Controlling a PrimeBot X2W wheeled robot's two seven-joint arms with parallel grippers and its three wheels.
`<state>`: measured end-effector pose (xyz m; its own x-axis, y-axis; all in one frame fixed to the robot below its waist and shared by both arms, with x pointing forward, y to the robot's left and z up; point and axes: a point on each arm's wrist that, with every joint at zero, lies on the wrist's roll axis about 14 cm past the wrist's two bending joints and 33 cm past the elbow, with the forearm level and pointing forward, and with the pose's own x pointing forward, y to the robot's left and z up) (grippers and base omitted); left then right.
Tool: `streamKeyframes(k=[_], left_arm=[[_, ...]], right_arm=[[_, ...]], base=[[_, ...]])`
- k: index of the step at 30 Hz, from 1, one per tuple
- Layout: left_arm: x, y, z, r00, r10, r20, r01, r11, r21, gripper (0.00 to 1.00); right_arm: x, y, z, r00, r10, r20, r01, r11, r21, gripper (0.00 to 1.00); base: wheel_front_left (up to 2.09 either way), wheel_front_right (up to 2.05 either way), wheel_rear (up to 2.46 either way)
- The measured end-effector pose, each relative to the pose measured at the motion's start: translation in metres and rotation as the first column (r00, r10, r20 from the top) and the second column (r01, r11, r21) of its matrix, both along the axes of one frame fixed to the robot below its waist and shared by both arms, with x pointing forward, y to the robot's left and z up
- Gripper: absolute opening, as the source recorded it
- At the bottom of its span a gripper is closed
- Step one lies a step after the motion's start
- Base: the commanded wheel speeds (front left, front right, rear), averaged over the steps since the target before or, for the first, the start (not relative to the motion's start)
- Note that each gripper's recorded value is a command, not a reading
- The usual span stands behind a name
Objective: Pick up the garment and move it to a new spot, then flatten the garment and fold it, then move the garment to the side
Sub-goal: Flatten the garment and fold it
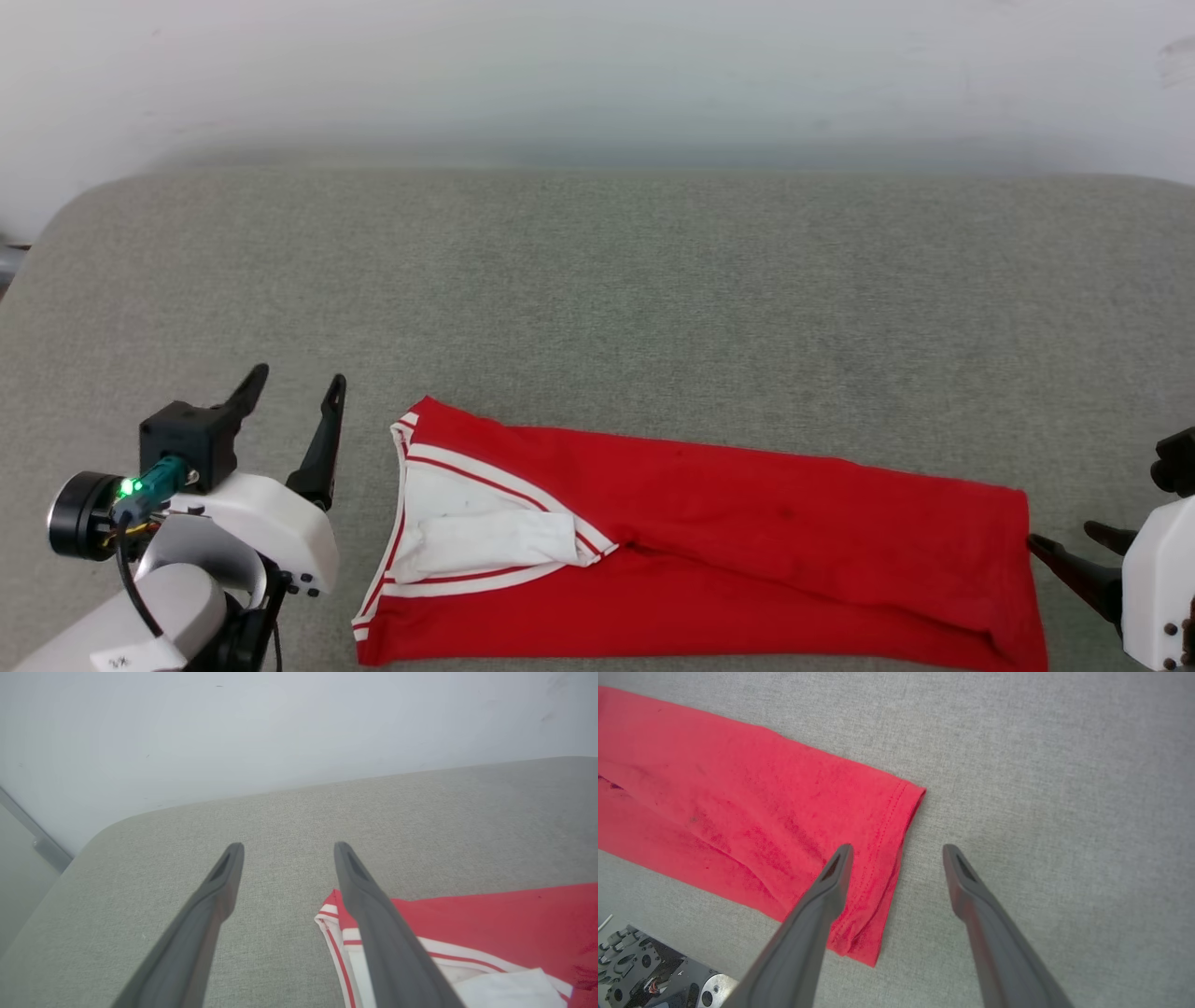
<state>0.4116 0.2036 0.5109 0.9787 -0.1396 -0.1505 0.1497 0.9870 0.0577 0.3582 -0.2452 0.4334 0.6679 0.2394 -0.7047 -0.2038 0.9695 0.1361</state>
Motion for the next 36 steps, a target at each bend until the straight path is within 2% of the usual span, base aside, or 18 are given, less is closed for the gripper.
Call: streamKeyframes(k=[3,12,26,27,28,36], left_arm=[[-0.001,0.007,0.013,0.995,0.06,0.078,-0.06,0.998,-0.001,1.0],[-0.021,0.03,0.021,0.959,0.197,0.202,-0.204,0.979,0.014,1.0],[-0.045,0.041,0.0,0.928,0.308,0.209,-0.313,0.95,-0.012,1.0],[-0.046,0.042,0.001,0.925,0.314,0.213,-0.319,0.948,-0.013,1.0],[-0.047,0.042,0.001,0.924,0.314,0.217,-0.319,0.948,-0.011,1.0],[-0.055,0.035,0.0,0.929,0.288,0.231,-0.299,0.954,0.013,1.0]], right_arm=[[-0.001,0.0,-0.009,0.999,0.002,-0.053,-0.002,1.0,-0.005,1.0],[-0.003,0.011,-0.04,0.983,0.01,-0.185,-0.009,1.0,0.003,1.0],[-0.007,0.025,-0.079,0.955,0.026,-0.297,-0.026,1.0,0.002,1.0],[-0.007,0.025,-0.079,0.955,0.027,-0.297,-0.027,1.0,0.003,0.4],[-0.006,0.026,-0.079,0.957,0.027,-0.29,-0.025,1.0,0.009,0.0],[-0.004,0.023,-0.065,0.976,0.006,-0.218,0.002,0.999,0.037,0.0]], base=[[0.0,0.0,0.0],[0.0,0.0,0.0],[0.0,0.0,0.0],[0.0,0.0,0.0],[0.0,0.0,0.0],[0.0,0.0,0.0]])
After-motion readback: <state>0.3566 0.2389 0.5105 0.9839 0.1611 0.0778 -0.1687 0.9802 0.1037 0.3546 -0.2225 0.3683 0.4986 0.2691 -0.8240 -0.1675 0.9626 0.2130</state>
